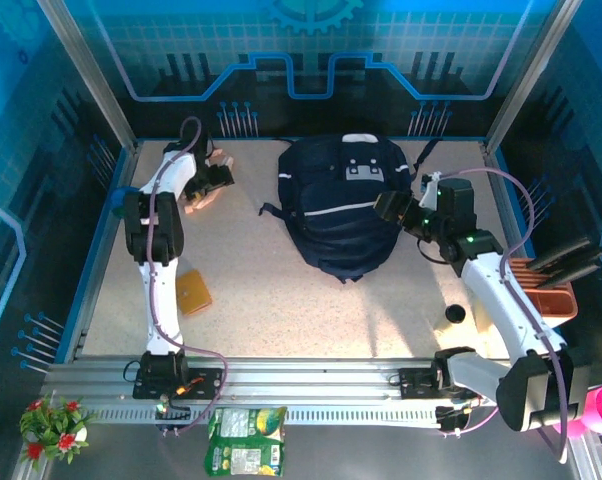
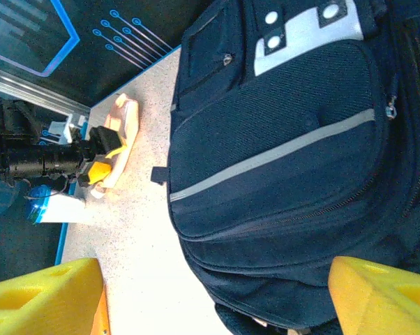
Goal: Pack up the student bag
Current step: Move the pencil pouch to the middle-left of the table.
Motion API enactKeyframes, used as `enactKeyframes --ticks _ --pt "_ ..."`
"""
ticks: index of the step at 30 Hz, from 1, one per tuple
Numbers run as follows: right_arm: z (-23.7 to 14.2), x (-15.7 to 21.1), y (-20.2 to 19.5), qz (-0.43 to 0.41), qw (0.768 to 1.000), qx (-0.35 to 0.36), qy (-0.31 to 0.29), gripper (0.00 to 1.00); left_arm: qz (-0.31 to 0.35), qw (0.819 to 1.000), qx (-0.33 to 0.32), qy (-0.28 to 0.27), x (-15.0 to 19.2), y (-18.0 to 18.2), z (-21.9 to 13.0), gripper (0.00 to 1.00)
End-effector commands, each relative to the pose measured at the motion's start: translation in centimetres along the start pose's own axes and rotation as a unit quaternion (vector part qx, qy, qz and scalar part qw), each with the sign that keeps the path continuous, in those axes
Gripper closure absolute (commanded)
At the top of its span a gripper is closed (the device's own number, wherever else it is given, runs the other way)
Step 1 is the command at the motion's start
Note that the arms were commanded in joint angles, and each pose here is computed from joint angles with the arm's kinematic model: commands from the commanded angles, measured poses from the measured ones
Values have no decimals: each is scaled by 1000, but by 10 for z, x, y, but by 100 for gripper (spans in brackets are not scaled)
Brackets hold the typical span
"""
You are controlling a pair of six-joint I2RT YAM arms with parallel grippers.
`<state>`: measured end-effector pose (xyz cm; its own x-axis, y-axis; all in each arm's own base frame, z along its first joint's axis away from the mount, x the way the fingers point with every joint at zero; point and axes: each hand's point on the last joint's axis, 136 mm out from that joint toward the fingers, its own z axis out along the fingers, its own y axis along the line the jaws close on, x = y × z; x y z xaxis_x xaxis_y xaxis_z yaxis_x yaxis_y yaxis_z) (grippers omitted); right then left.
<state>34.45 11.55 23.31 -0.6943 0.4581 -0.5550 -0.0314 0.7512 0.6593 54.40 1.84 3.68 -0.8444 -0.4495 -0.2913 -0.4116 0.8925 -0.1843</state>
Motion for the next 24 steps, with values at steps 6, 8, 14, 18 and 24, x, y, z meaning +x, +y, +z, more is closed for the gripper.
enactKeyframes --ticks 6,8,14,18,24 --pt "13 -6 27 -29 999 -26 6 15 -75 993 43 76 75 -6 -4 11" --pt "18 -5 31 -31 999 -31 12 14 -87 992 48 83 90 -9 -8 12" --pt "29 1 39 -38 998 -42 26 15 -90 990 47 95 138 -19 -22 12" --pt "37 8 39 -38 998 -41 37 14 -98 987 61 111 182 -31 -27 12" --pt "48 15 41 -42 997 -39 52 16 -67 988 84 107 222 -53 -42 12"
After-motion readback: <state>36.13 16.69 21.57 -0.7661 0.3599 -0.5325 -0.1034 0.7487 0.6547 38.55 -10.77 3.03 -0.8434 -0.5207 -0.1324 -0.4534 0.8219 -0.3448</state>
